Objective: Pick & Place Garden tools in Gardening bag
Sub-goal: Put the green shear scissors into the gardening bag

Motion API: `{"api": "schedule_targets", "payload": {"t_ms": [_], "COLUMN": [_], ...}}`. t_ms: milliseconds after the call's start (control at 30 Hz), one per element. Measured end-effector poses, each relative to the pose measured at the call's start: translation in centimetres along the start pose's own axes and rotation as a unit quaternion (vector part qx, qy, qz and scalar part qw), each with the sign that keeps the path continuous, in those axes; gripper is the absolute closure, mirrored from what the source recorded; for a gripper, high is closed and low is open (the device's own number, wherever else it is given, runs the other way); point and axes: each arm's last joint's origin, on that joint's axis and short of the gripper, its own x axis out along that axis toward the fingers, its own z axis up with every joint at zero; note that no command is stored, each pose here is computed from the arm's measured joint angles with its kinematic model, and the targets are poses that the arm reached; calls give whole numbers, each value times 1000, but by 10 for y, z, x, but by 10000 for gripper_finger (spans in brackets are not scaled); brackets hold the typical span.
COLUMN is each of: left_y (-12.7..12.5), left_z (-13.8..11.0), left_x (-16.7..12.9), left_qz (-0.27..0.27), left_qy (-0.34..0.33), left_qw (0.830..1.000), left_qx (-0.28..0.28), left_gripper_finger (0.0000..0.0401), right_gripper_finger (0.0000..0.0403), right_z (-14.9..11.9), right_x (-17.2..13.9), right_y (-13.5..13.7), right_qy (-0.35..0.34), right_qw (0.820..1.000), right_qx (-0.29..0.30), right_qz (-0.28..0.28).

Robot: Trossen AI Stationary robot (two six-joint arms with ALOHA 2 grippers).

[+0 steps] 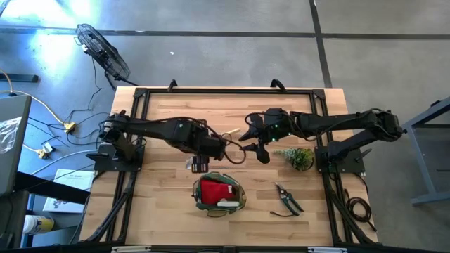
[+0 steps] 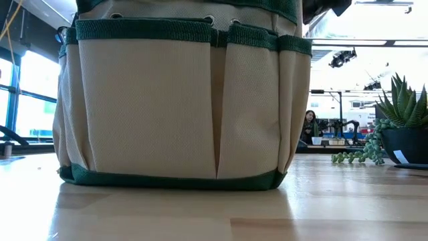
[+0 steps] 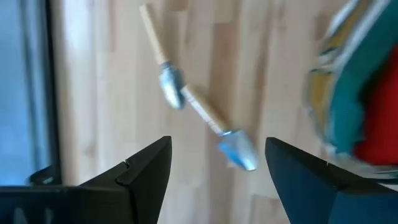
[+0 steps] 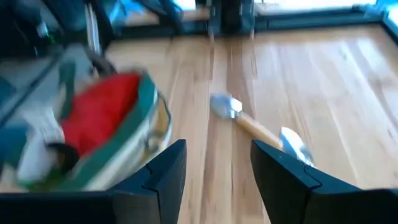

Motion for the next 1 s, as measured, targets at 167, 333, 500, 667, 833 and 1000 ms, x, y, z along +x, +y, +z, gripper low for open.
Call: {"api": "schedule_targets", "payload": {"t_ms": [167,333,500,667,833,1000], "left_y": [5,-3,-10,-17,-20,-20], "left_z": [-1,-2,-7,-8,-2,2], "left_x": [5,22,44,62,65,65], "left_qz": [27,17,8,-18,-33,-28], "left_qy": [13,26,52,53,23,-2], "left_qw": [999,999,997,996,997,999], "left_qx": [-11,-30,-56,-73,-58,-33], "left_gripper_finger": [150,150,150,150,150,150], "right_gripper_finger": [234,234,234,234,234,234], "right_z": [-15,-20,-22,-33,-45,-54], "right_x": [-8,-10,-10,-12,-15,-18], "right_y": [-6,-11,-13,-9,4,19], "right_qy": [81,111,120,171,238,294], "right_qw": [996,989,985,980,963,932], "right_qx": [-6,-20,-31,42,117,211], "right_qz": [-26,-95,-123,-93,-40,15]}}
